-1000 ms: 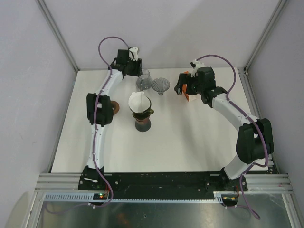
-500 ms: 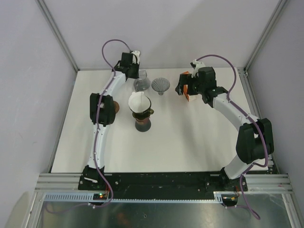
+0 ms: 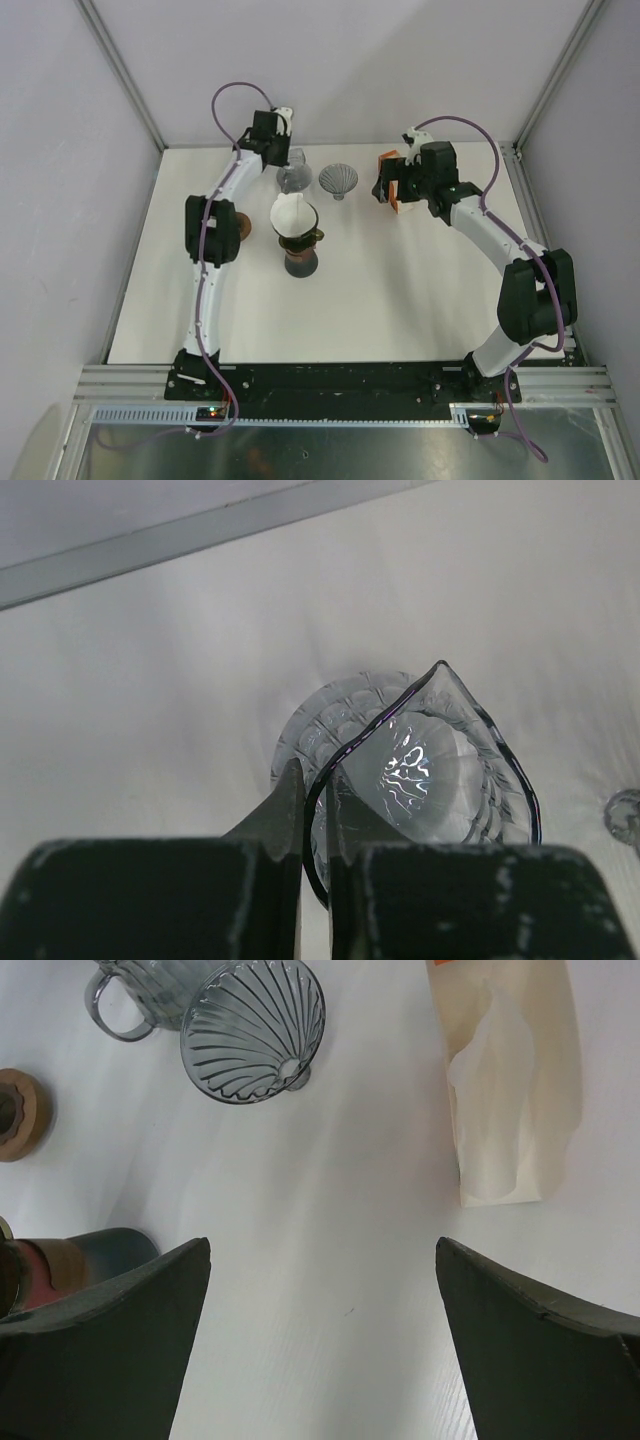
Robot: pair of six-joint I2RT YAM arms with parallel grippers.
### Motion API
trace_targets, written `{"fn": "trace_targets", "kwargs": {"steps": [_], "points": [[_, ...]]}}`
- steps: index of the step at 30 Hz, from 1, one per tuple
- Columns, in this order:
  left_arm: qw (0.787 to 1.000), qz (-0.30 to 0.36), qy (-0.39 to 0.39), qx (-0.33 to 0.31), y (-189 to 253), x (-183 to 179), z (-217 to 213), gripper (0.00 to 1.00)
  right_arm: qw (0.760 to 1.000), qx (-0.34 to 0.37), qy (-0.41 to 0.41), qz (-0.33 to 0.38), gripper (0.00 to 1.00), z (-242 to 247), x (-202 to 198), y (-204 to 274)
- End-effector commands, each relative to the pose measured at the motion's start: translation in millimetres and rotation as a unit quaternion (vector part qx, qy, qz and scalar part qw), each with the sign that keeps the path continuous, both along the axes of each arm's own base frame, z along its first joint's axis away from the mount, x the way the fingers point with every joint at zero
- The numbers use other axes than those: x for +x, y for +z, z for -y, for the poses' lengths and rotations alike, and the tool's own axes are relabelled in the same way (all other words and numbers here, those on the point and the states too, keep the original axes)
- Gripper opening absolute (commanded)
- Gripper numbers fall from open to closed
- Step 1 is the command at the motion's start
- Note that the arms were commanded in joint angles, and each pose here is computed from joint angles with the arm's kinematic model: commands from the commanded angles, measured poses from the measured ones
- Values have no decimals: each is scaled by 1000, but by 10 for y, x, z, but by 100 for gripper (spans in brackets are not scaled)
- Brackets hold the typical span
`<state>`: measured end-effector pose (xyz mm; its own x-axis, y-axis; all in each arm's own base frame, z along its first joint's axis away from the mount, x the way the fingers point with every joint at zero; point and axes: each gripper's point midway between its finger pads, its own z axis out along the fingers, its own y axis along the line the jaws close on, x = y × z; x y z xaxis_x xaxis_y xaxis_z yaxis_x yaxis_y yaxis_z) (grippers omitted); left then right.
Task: Place the coffee filter in the dripper
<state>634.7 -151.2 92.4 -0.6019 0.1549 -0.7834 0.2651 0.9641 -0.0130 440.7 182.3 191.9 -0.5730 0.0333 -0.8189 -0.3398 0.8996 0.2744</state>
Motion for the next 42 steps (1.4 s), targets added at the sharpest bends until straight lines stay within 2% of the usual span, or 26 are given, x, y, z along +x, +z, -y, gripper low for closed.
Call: {"fn": "trace_targets", "kwargs": {"steps": [1, 12, 27, 35, 42], "points": [[997, 78, 9, 11, 965, -33, -194, 0, 999, 10, 9, 37, 99, -2, -21, 340], [989, 146, 24, -1, 1927, -318, -394, 0, 997, 28, 38, 56, 99, -157, -190, 585], [973, 231, 14, -11, 2987, -964, -207, 0, 997, 11, 17, 73, 99, 50, -510, 821], [957, 288, -31, -12, 3571, -1454, 186, 0, 993, 49, -76, 71, 99, 585, -518, 874], [941, 326, -95, 10, 3861, -2073, 739, 0, 991, 58, -91, 76, 99, 815, -604, 906]]}}
